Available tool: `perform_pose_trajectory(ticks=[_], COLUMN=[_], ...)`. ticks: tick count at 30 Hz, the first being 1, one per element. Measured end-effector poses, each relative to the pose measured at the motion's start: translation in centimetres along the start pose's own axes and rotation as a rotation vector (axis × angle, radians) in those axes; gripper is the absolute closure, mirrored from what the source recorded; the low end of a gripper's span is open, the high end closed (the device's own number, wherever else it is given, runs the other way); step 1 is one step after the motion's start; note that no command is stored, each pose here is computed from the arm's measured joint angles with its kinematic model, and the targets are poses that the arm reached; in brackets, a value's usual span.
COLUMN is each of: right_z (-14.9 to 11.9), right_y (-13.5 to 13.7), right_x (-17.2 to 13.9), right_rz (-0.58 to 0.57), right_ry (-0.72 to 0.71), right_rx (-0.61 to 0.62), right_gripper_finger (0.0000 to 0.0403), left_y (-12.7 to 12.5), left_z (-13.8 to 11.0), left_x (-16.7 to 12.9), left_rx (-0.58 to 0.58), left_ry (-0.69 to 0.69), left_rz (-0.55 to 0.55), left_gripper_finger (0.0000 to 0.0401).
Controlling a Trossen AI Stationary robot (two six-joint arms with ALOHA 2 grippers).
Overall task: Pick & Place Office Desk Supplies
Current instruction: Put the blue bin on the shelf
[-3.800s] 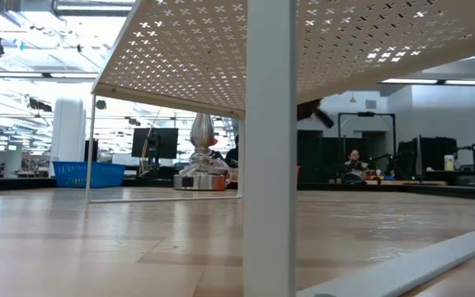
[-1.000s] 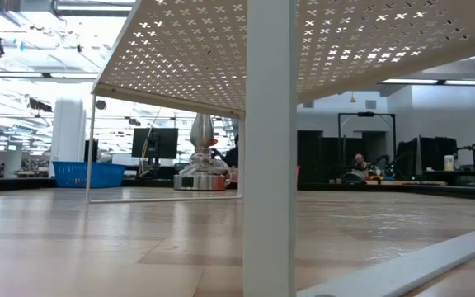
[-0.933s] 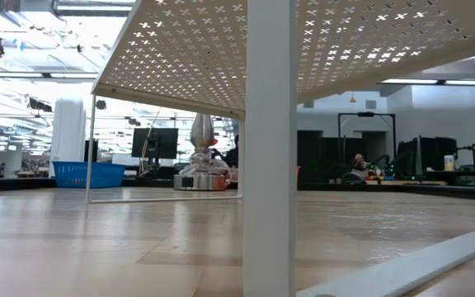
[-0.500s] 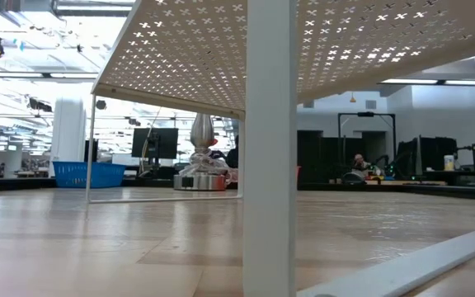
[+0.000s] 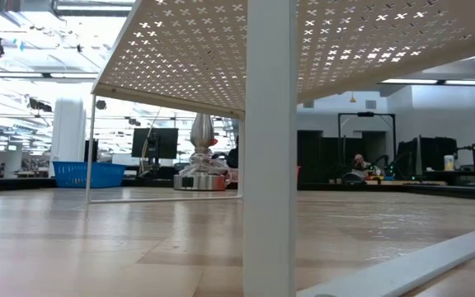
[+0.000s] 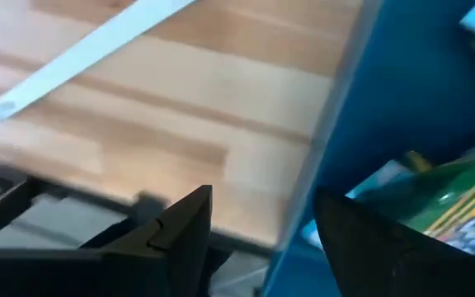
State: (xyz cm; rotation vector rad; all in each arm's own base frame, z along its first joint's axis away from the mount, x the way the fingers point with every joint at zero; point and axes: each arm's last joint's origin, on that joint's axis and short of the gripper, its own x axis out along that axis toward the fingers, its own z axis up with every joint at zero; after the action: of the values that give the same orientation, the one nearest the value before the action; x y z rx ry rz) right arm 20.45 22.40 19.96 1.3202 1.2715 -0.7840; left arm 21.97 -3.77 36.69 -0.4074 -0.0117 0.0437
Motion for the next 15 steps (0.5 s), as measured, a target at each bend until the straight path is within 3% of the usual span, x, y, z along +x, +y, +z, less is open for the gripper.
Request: perform_pose_trajectory(ticks=[8, 15], right_z=[0.0, -0.1], right_y=[-0.7, -0.7], right_x=[2.1, 4.7], right_rz=[-0.161, -0.196], right_ry=[-0.087, -0.112], right_rx=[-0.008, -0.014], right_gripper_finger=[0.0195, 0.0196], left_y=[-0.4, -0.7], left_z=[0.5, 1.0], left_x=[0.0, -0.1], left_rx=[-0.034, -0.045], left_ry=[-0.030, -0.072], left_rz=[-0.087, -0.129], left_gripper_finger=[0.0270, 0.0270])
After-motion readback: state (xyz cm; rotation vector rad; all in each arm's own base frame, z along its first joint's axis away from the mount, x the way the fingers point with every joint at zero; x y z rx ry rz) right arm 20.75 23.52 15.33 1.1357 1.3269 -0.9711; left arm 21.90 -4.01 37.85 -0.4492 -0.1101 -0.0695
